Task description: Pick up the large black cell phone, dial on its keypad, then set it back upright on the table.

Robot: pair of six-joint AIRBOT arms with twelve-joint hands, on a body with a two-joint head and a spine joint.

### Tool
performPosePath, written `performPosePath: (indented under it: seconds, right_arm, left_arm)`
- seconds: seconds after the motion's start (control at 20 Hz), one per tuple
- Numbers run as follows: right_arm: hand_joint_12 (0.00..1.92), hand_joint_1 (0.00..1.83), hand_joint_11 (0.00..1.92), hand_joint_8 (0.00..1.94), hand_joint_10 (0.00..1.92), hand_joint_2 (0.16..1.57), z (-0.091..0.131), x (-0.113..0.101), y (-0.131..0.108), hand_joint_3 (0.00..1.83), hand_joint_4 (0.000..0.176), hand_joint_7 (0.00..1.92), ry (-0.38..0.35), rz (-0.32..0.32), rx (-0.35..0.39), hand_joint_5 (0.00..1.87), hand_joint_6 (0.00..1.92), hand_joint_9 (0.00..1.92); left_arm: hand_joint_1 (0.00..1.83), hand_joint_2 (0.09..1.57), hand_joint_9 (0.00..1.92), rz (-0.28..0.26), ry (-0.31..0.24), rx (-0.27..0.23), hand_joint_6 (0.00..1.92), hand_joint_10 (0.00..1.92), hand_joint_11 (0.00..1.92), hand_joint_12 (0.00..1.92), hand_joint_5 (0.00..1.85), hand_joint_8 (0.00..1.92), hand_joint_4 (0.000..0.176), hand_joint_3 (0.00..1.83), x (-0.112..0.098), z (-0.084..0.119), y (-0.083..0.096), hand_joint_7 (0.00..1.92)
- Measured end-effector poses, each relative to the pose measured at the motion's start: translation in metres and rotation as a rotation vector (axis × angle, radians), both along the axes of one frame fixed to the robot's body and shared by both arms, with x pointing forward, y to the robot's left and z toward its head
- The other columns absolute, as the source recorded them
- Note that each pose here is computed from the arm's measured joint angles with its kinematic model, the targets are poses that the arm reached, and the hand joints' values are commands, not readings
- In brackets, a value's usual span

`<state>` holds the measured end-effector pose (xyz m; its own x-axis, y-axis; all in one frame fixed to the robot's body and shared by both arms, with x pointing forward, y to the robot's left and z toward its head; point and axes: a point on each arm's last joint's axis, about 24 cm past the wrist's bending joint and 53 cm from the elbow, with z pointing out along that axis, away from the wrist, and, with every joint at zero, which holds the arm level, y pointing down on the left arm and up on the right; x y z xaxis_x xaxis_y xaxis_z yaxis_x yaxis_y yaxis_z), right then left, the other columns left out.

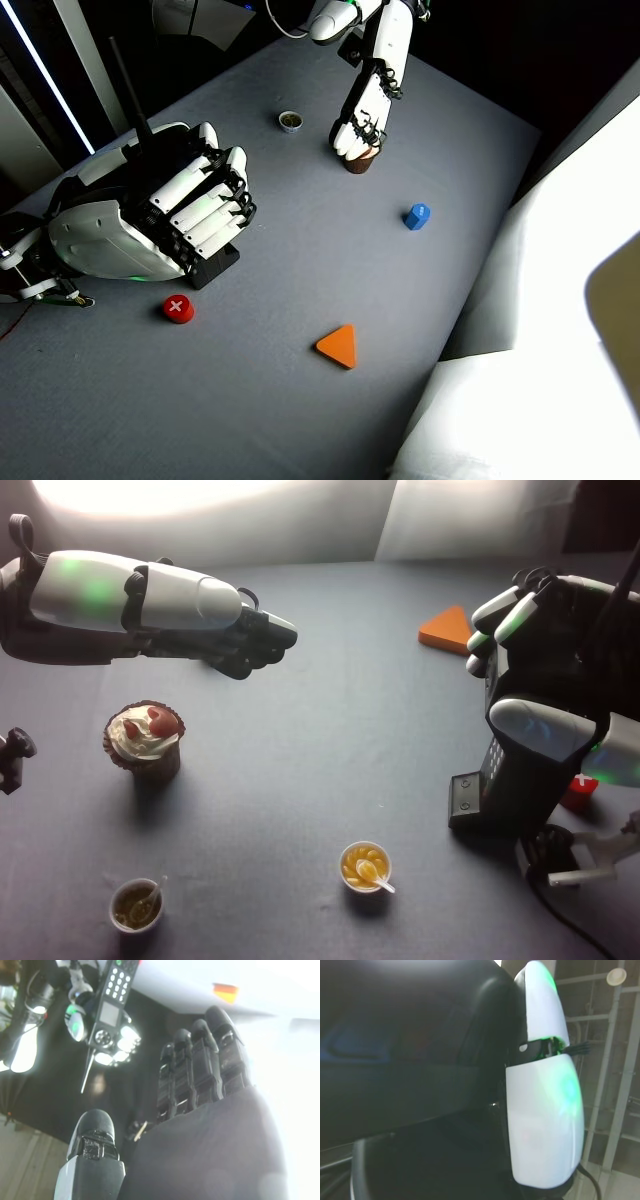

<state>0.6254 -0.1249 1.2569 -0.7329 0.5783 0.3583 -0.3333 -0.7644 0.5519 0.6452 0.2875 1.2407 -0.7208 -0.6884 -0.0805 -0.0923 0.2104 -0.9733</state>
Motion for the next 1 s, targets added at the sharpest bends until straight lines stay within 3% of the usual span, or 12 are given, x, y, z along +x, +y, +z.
performPosePath:
  seconds: [0.05, 0.15, 0.3, 0.45, 0.7, 0.75, 0.85, 0.9, 0.95, 1.0]
  right_arm:
    - [1.4, 1.39, 0.68, 1.16, 1.31, 1.16, 0.0, 0.0, 0.0, 0.0, 0.0, 0.84, 0.0, 0.0, 0.0, 0.83, 1.09, 0.87]
    - [1.26, 1.36, 0.73, 1.16, 1.33, 1.16, 0.0, 0.0001, -0.0001, 0.0, 0.0, 0.85, 0.0, 0.0, 0.0, 0.81, 1.11, 0.88]
    - [1.23, 1.36, 0.71, 1.15, 1.35, 1.16, 0.0, 0.0001, 0.0, 0.0, 0.0, 0.85, 0.0, 0.0, 0.0, 0.81, 1.11, 0.87]
    - [1.21, 1.36, 0.72, 1.12, 1.34, 1.16, -0.0001, 0.0, 0.0001, 0.0, 0.0, 0.87, 0.0, 0.0, 0.0, 0.8, 1.11, 0.87]
    - [1.3, 1.33, 0.65, 1.28, 1.47, 1.21, 0.0, 0.0001, 0.0, 0.0, 0.0, 0.77, 0.0, 0.0, -0.001, 0.71, 1.26, 0.8]
    - [1.3, 1.19, 0.62, 1.35, 1.07, 1.24, 0.0, 0.0001, 0.0, 0.0, 0.0, 0.79, 0.0, 0.0, -0.001, 0.69, 1.34, 0.71]
    - [1.3, 1.15, 0.57, 1.38, 0.77, 1.26, -0.0003, 0.0003, 0.0002, 0.0, 0.0, 0.77, 0.001, -0.002, -0.003, 0.66, 1.41, 0.71]
    - [1.27, 1.21, 0.5, 0.43, 0.64, 1.21, -0.0004, 0.0006, 0.0001, 0.0, 0.0, 0.73, 0.002, -0.003, -0.003, 0.6, 0.71, 0.69]
    - [1.27, 1.21, 0.5, 0.43, 0.64, 1.21, -0.0005, 0.0006, 0.0002, 0.0, 0.0, 0.73, 0.001, -0.004, -0.005, 0.6, 0.71, 0.69]
    - [1.27, 1.24, 0.48, 0.26, 0.6, 1.2, -0.0006, 0.0008, 0.0002, 0.0, 0.0, 0.78, 0.001, -0.007, -0.007, 0.67, 0.35, 0.7]
  left_arm:
    - [0.0, 1.18, 0.19, 0.0, 0.0, 0.0, 0.0, 0.0, 0.0, 0.56, 0.24, 0.0, 0.0, 0.0, 0.0, 0.0001, 0.0, 0.25]
    - [0.0, 1.19, 0.2, 0.0, 0.0, 0.0, 0.0, 0.0, 0.0, 0.6, 0.24, 0.0, 0.0, 0.0, 0.0001, 0.0001, 0.0, 0.26]
    - [0.0, 1.19, 0.18, 0.0, -0.004, -0.006, 0.01, 0.0, 0.0, 0.53, 0.22, 0.0, 0.0, 0.0, 0.0003, 0.0019, -0.0003, 0.24]
    - [0.0, 1.18, 0.2, 0.001, -0.005, -0.007, 0.0, 0.0, 0.0, 0.59, 0.25, 0.0, 0.0, 0.0, 0.0004, 0.0022, -0.0003, 0.25]
    - [0.0, 1.19, 0.2, 0.001, -0.005, -0.008, 0.0, 0.0, 0.0, 0.6, 0.23, 0.01, 0.0, 0.0, 0.0005, 0.0025, -0.0004, 0.27]
    - [0.0, 1.19, 0.2, 0.0, -0.005, -0.007, 0.0, 0.0, 0.0, 0.6, 0.23, 0.0, 0.0, 0.0, 0.0004, 0.0024, -0.0004, 0.26]
    - [0.0, 1.2, 0.22, 0.0, -0.005, -0.008, 0.0, 0.0, 0.0, 0.61, 0.24, 0.0, 0.0, 0.0, 0.0003, 0.0025, -0.001, 0.3]
    - [0.0, 1.19, 0.21, -0.003, -0.004, -0.009, 0.0, 0.0, 0.0, 0.62, 0.23, 0.0, 0.0, 0.0, -0.0002, 0.0023, -0.0023, 0.27]
    - [0.0, 1.19, 0.21, -0.008, -0.004, -0.009, 0.0, 0.0, 0.0, 0.62, 0.23, 0.0, 0.0, 0.0, -0.001, 0.0021, -0.0035, 0.27]
    - [0.0, 1.19, 0.22, -0.009, -0.004, -0.009, 0.01, 0.01, 0.0, 0.63, 0.24, 0.01, 0.0, 0.0, -0.0012, 0.0021, -0.0037, 0.29]
